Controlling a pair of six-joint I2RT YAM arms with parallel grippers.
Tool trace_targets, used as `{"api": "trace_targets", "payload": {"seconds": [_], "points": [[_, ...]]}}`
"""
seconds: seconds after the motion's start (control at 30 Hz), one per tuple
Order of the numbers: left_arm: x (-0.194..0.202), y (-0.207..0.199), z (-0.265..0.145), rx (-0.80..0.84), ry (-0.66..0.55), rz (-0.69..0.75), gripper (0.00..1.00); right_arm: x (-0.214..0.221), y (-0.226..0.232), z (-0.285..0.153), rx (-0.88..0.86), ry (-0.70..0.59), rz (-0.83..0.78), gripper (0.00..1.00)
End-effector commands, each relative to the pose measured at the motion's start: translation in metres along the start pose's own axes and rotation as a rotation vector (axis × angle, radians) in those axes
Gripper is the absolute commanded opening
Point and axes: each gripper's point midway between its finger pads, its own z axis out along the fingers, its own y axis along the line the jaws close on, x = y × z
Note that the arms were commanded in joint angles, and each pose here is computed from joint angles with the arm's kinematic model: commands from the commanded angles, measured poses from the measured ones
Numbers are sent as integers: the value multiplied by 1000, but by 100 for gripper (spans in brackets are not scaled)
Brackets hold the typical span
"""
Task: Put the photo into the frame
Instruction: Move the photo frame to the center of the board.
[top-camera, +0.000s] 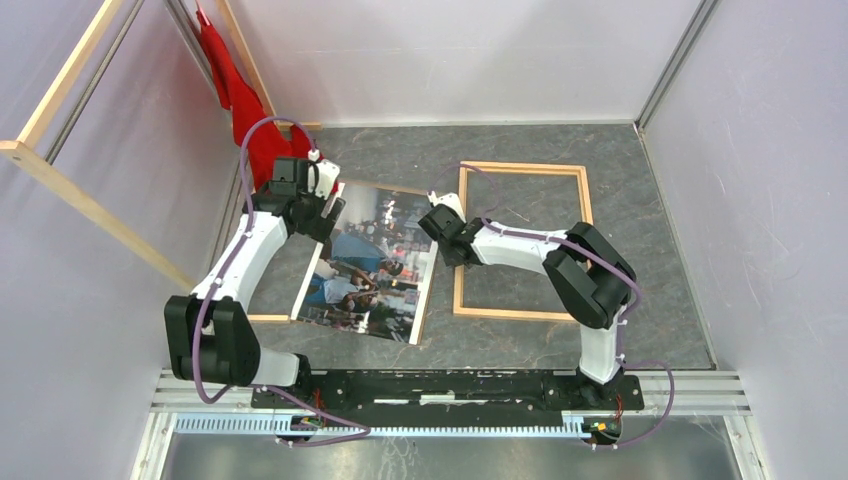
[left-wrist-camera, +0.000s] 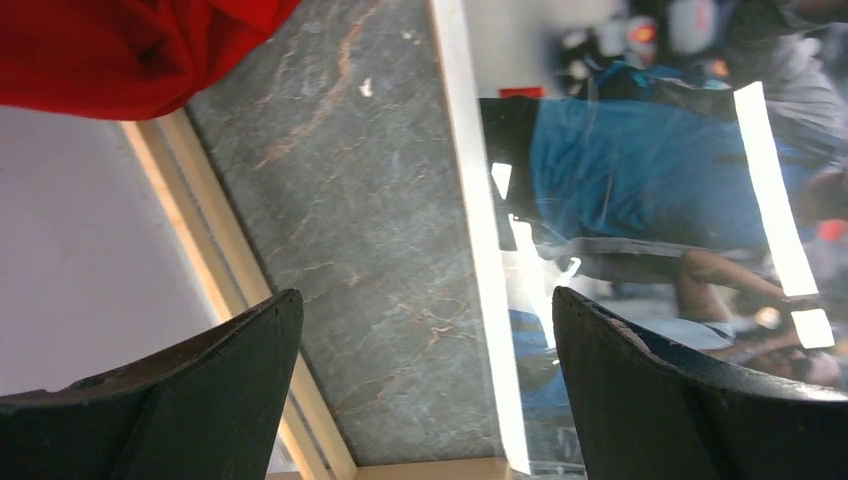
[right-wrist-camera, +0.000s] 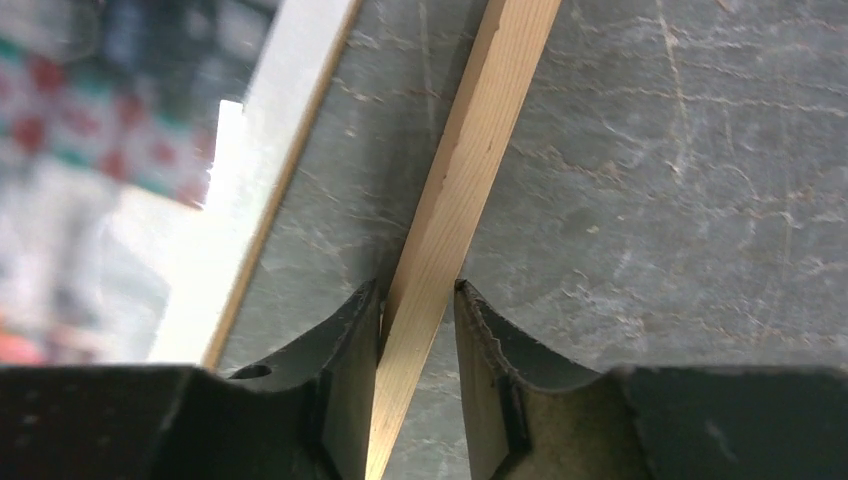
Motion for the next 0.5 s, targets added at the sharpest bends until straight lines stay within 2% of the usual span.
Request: {"api": "trace_targets", "payload": {"seconds": [0.0, 0.1, 0.3, 0.47], "points": [[2, 27, 3, -97, -14, 42, 100, 5, -31, -12, 85, -6, 27, 36], [12, 35, 11, -123, 9, 39, 100, 11, -45, -15, 124, -4, 74, 28], [31, 43, 26, -127, 35, 18, 100, 21, -57, -13, 148, 14, 127, 27], [51, 59, 37, -169, 82, -5, 100, 10, -52, -11, 147, 2, 186, 27]]}}
